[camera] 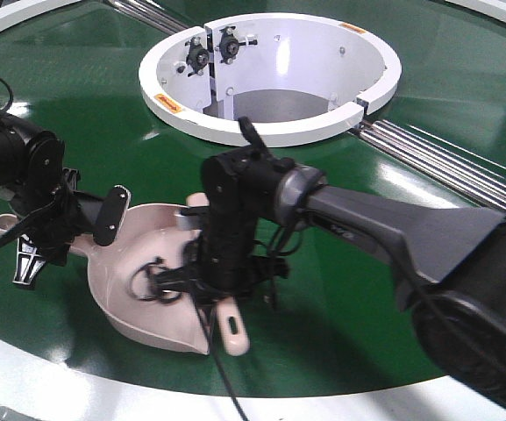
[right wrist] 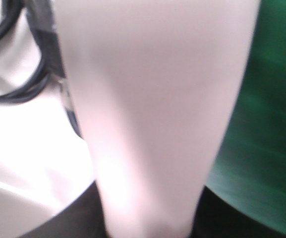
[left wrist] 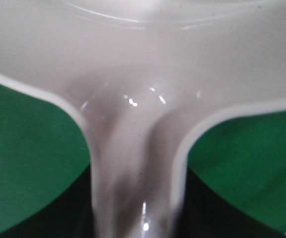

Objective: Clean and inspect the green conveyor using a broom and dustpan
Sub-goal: 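Sweep the black cable into the dustpan with the right-held brush, then carry the brush back with the right gripper and lower it onto the belt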

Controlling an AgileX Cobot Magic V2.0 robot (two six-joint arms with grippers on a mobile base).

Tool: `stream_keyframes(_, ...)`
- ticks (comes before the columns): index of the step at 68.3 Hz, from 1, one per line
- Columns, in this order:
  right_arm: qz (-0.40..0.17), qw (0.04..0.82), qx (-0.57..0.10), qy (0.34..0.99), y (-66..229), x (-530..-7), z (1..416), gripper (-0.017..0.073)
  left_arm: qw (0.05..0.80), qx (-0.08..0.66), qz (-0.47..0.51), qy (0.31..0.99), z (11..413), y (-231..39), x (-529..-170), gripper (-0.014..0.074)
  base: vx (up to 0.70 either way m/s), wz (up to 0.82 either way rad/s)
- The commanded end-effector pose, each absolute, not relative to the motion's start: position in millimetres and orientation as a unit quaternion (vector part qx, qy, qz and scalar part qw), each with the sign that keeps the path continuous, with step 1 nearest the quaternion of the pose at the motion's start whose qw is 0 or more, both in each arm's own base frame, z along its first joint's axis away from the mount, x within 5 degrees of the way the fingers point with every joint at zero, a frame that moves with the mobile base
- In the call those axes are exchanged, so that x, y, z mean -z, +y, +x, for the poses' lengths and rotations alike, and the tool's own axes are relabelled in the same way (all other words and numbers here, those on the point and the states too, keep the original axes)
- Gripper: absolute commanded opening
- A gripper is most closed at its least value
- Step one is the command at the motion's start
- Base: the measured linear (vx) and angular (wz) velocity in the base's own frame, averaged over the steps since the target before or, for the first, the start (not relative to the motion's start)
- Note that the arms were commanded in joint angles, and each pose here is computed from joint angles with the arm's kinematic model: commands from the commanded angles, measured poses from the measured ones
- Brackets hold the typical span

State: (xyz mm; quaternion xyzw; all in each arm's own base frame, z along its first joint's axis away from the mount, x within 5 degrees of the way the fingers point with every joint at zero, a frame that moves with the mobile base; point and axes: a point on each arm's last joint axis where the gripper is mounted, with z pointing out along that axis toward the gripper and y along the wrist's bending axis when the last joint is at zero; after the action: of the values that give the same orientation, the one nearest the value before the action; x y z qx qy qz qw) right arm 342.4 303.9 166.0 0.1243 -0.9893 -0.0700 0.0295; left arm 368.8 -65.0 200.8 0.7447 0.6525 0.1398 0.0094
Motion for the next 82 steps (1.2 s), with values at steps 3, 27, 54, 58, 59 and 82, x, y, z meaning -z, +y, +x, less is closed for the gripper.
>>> stream_keyframes(3, 0.169, 0.017, 0.135, -0.976, 331, -209, 334, -0.0003, 0.033, -0.158, 0.748, 0.644, 366, -67, -226, -0.0006, 0.0, 0.0)
stream_keyframes(27, 0.186, -0.049, 0.14, -0.971, 325, -252, 336, -0.0002, 0.033, -0.158, 0.748, 0.644, 366, -67, -226, -0.0006, 0.0, 0.0)
stream_keyframes(54, 0.181, -0.076, 0.007, -0.981, 250, -261, 330, -0.0001, 0.033, -0.158, 0.748, 0.644, 366, -67, -226, -0.0006, 0.0, 0.0)
stream_keyframes(58, 0.181, -0.082, -0.005, -0.98, 234, -264, 329, -0.0001, 0.033, -0.158, 0.748, 0.644, 366, -67, -226, -0.0006, 0.0, 0.0)
stream_keyframes(59, 0.178, -0.079, -0.008, -0.981, 230, -263, 329, -0.0001, 0.033, -0.158, 0.748, 0.644, 366, -67, -226, -0.0006, 0.0, 0.0)
stream_keyframes(82, 0.109, -0.091, 0.026, -0.99, 111, -264, 335, -0.0001, 0.033, -0.158, 0.748, 0.644, 366, -67, -226, -0.0006, 0.0, 0.0)
